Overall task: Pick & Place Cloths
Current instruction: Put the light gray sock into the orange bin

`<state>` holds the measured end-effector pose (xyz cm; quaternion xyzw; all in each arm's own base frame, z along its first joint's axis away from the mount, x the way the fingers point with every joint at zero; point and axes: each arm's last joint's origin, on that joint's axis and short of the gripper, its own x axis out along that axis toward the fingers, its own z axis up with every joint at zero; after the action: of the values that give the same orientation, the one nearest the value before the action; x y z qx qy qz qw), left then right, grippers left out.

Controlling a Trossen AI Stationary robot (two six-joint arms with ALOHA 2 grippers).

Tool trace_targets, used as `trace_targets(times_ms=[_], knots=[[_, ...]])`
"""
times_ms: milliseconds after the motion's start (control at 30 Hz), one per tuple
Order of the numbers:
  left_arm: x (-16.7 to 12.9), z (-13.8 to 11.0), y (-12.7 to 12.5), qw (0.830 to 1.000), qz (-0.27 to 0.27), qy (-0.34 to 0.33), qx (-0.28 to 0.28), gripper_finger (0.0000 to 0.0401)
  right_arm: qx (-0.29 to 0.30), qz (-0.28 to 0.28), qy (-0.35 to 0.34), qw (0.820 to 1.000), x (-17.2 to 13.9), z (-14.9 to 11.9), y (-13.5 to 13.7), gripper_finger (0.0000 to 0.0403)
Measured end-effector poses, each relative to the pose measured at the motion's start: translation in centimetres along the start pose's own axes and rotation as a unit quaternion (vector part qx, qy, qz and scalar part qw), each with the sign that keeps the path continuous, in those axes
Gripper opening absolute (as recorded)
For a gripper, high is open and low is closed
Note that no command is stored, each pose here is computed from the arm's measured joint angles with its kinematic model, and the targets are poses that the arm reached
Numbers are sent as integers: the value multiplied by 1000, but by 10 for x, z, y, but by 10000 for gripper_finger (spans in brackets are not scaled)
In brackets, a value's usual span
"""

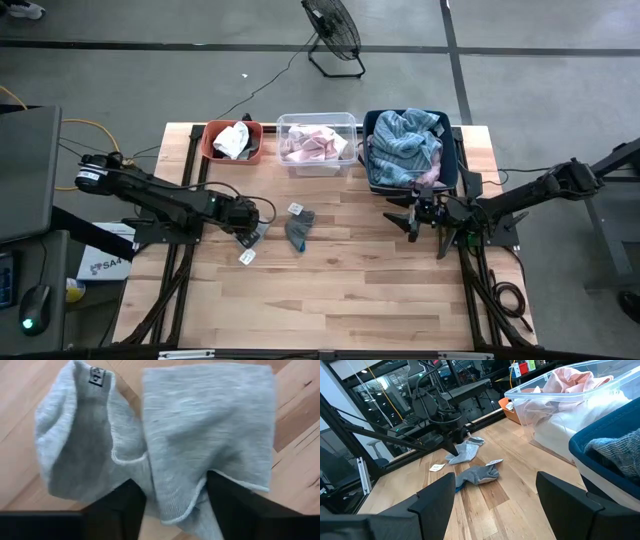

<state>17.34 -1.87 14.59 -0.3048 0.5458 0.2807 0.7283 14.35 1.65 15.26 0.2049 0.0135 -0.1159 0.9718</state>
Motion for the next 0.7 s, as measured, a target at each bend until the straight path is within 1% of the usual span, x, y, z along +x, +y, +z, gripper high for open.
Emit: trace_targets(times_ms=[133,267,300,433,500,567,700], knots=[[0,0,0,1000,2,-4,8,120,0,0,0,1000,0,0,0,270],[0,1,1,999,10,-15,42,25,0,0,0,1000,0,0,0,270],[0,1,1,998,13,-20,51,16,0,0,0,1000,0,0,0,270],[1,4,0,992,27,-50,116,13,0,0,0,1000,0,0,0,270],[0,5,-2,985,35,-79,148,7,0,0,0,1000,0,0,0,270],[-4,7,-5,974,36,-117,189,6,0,0,0,1000,0,0,0,270],[-16,8,-16,942,17,-195,273,4,0,0,0,1000,0,0,0,270]])
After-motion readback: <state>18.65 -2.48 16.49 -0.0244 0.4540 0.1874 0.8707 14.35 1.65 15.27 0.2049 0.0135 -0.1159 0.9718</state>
